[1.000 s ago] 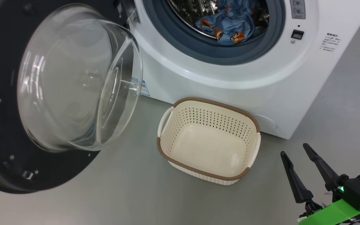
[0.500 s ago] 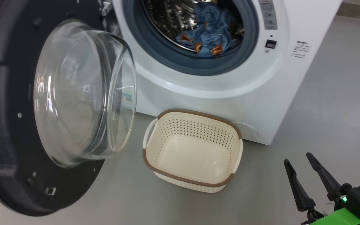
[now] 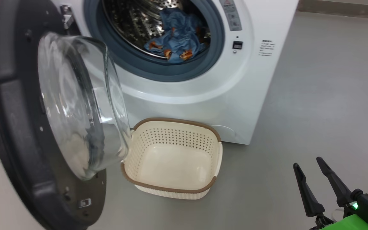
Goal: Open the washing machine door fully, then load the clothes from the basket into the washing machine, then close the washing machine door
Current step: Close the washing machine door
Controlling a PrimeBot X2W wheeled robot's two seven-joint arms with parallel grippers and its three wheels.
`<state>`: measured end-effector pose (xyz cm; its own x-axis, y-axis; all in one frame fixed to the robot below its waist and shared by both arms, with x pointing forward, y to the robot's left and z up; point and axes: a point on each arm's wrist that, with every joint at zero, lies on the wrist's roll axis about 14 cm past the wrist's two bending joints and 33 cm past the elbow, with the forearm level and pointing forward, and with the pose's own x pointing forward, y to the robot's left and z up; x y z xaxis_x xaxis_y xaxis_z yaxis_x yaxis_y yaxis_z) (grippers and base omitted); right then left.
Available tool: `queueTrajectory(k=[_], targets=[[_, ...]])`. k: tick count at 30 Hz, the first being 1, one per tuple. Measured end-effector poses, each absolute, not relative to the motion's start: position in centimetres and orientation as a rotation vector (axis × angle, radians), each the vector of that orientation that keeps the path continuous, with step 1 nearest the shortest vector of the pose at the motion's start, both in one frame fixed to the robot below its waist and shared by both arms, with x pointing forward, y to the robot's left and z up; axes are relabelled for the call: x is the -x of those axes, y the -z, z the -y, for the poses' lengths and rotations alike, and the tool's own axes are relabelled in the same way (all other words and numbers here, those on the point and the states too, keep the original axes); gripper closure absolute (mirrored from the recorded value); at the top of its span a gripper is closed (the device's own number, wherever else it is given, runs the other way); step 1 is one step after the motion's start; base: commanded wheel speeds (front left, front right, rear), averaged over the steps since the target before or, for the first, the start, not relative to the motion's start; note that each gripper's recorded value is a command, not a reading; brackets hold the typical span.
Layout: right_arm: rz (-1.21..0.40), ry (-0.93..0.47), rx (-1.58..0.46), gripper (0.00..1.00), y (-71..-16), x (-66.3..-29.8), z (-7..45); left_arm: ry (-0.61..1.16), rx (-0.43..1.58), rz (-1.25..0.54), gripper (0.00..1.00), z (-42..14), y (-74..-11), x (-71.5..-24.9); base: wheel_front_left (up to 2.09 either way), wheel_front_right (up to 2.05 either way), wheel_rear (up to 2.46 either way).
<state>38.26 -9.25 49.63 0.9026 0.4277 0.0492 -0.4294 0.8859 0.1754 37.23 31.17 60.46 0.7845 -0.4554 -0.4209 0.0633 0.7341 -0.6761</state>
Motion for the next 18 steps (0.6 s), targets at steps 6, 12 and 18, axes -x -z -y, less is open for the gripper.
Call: queueTrajectory(k=[6,12,18], targets=[[0.024,-0.367,-0.180,0.00,-49.9,-37.8,11.8,0.429,0.661,-0.632,1.00,-27.0,-60.6,-39.3,0.00,0.00,0.00],[0.030,-0.307,-0.182,0.00,-50.0,-37.1,13.6,0.511,0.641,-0.627,1.00,-24.0,-61.0,-40.9,0.00,0.00,0.00],[0.033,-0.247,-0.193,0.00,-50.0,-36.4,15.1,0.561,0.630,-0.628,1.00,-21.7,-60.8,-42.7,0.00,0.00,0.00]])
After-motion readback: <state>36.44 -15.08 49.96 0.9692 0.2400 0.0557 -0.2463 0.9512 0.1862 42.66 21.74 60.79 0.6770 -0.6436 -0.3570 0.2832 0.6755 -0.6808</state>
